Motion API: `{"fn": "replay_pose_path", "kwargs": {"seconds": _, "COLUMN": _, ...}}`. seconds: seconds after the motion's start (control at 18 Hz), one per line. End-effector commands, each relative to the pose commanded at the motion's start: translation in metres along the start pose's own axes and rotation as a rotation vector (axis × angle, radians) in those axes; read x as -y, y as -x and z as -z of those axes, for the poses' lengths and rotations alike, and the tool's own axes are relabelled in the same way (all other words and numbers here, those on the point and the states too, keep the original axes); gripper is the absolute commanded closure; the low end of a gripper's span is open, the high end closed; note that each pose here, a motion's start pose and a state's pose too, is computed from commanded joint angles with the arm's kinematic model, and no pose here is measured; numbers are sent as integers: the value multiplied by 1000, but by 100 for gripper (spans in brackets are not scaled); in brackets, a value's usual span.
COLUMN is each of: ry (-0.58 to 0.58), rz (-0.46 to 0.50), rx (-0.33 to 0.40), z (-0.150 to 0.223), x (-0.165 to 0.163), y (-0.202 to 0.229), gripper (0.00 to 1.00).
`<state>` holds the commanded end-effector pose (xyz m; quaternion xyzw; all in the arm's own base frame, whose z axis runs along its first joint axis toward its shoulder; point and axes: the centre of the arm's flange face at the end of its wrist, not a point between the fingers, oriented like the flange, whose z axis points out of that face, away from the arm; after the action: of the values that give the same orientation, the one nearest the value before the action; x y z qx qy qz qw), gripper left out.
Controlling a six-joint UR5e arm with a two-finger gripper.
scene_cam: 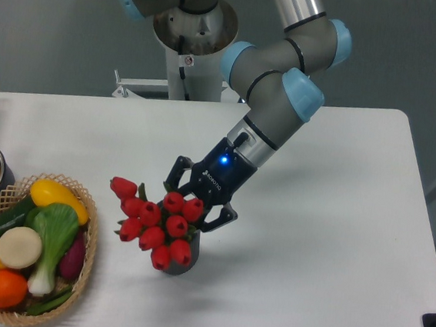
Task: Pick up the flowers from the vase
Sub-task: 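Lower the gripper around the tulip stems and close it, then lift the gripped tulips up out of the black vase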
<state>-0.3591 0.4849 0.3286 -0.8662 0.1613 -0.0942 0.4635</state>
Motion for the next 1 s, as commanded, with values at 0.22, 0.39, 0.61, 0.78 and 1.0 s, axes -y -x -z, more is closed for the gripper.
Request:
{"fn": "replay_pose_path", "kwargs": {"seconds": 0.22, "ry": 22, "rz": 8, "rx": 10, "z": 2, "x": 1, "y": -4, "gripper": 100}}
{"fn": "replay_pose_path", "kwargs": {"seconds": 0.39, "ry": 7, "rz": 71, "rx": 22, "z": 11, "x": 19, "y": -12, "gripper": 100}}
{"fn": "replay_pose_path", "kwargs": {"seconds": 0.61, "ry": -19, "rz": 83, "rx": 41, "z": 23, "x": 42, "y": -12, "gripper": 100}}
{"fn": "replay_pose_path", "kwargs": {"seconds": 0.78, "ry": -29, "rz": 77, "rx": 60, "z": 35, "x": 52, "y": -14, "gripper": 100}}
{"fn": "replay_pose_path", "kwargs": {"seconds": 1.0, "ry": -40, "rz": 81, "rx": 82, "z": 45, "x": 67, "y": -6, "gripper": 100}}
